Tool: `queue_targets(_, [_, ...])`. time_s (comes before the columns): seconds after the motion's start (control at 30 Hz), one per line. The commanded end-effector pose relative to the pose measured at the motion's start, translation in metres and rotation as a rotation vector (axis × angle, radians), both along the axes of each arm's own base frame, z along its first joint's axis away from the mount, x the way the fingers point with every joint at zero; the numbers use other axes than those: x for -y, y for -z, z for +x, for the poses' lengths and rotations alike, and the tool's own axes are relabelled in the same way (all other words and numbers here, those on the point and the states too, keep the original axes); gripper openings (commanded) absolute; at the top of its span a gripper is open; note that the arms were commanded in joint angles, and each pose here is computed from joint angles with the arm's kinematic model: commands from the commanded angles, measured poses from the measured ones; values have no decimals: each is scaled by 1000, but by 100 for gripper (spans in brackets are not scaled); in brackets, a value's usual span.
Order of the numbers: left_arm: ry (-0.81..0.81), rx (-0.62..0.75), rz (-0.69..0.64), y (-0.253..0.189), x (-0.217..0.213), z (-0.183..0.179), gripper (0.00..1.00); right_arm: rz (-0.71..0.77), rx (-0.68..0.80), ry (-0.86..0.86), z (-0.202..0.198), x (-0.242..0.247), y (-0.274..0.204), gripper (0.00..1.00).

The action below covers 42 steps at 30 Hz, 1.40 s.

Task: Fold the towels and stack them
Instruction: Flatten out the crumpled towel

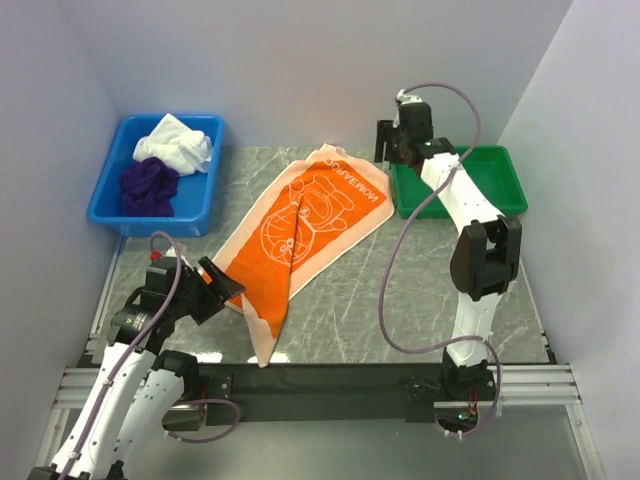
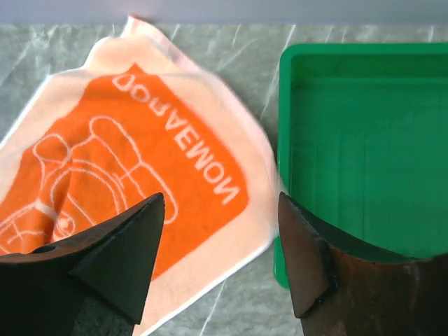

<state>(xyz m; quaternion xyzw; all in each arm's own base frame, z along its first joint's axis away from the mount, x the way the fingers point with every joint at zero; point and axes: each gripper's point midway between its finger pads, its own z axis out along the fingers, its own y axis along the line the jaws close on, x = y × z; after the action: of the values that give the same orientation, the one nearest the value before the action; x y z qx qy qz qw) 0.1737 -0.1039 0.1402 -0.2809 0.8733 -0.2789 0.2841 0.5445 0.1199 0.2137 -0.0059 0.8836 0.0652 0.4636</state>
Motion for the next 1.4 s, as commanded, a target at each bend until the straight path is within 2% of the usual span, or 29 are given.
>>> queue_targets(0.0, [71, 101, -31, -32, 11, 7, 82, -12, 110, -8, -38, -27, -60, 73])
queue_targets(0.07, [71, 118, 47, -43, 2, 16, 86, 3, 73, -77, -68, -61, -46, 73])
queue_targets(0.1, [69, 110, 85, -51, -2, 20, 86, 41, 91, -129, -83, -76, -56, 71])
queue_targets(0.13, [37, 119, 166, -51, -16, 28, 85, 62, 80, -176, -99, -94, -52, 70])
queue_targets(0.17, [22, 118, 205, -53, -22, 33, 84, 60, 24, -245, -124, -118, -26, 66])
queue_targets(0.23, [19, 130, 266, -57, -28, 48, 81, 131, -10, -316, -153, -148, -16, 60])
queue_targets(0.33, [19, 130, 315, -48, -29, 74, 77, 170, -160, -426, -204, -189, 38, 51])
queue_targets(0.4, [45, 72, 329, -26, -26, 85, 74, 186, -216, -480, -227, -213, 62, 49])
queue_targets(0.43, [60, 84, 334, -23, -23, 93, 73, 175, -254, -480, -235, -216, 78, 48])
queue_targets(0.53, [91, 20, 355, 3, -21, 102, 72, 179, -331, -461, -243, -220, 112, 44])
queue_targets(0.77, [118, -81, 381, 42, -18, 117, 69, 118, -400, -358, -221, -204, 163, 42])
queue_targets(0.93, [132, -141, 385, 59, -14, 129, 70, 73, -485, -277, -219, -164, 192, 42])
queue_targets(1.03, [131, -165, 385, 63, -11, 141, 69, 66, -528, -222, -221, -133, 200, 42])
queue_targets(1.23, [123, -178, 390, 65, -7, 163, 68, 63, -521, -44, -211, -62, 192, 43])
queue_targets(1.37, [113, -234, 398, 88, -9, 162, 65, 77, -401, -87, -198, -71, 156, 43])
